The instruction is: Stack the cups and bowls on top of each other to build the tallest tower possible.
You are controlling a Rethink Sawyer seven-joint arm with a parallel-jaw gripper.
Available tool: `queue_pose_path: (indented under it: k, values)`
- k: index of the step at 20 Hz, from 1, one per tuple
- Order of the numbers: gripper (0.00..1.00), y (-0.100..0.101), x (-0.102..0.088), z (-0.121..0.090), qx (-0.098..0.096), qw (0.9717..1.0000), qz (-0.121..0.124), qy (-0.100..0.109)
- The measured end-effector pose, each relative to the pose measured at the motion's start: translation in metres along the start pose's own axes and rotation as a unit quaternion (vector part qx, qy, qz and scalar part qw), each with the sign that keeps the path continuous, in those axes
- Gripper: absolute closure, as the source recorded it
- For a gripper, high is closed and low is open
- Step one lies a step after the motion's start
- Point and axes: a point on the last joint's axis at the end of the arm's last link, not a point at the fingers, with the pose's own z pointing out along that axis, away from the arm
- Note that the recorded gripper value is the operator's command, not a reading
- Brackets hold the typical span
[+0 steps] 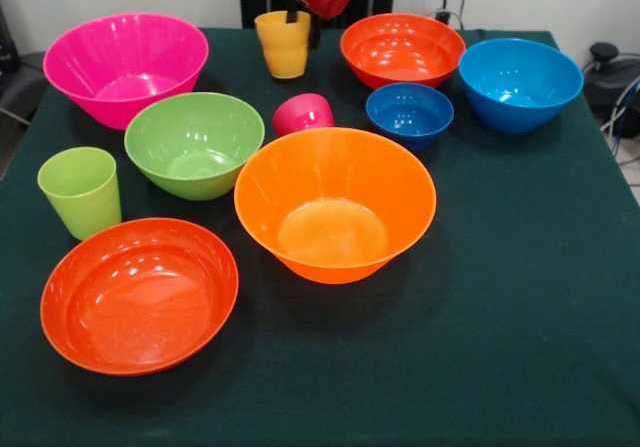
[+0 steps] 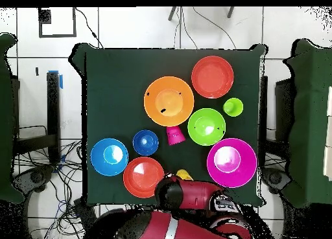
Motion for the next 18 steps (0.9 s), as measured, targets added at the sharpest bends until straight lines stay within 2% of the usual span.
queue_pose_path:
  k: [2,6,13,18]
  values:
    - [1.0,-0.002,-0.002,0.001,-0.006,0.9998,-0.017,-0.011]
    - [1.0,-0.001,-0.003,0.0,-0.014,0.999,-0.036,-0.021]
    - [1.0,0.011,-0.009,-0.011,-0.032,0.9977,-0.048,-0.034]
    - [1.0,0.022,-0.017,-0.027,-0.044,0.9965,-0.052,-0.049]
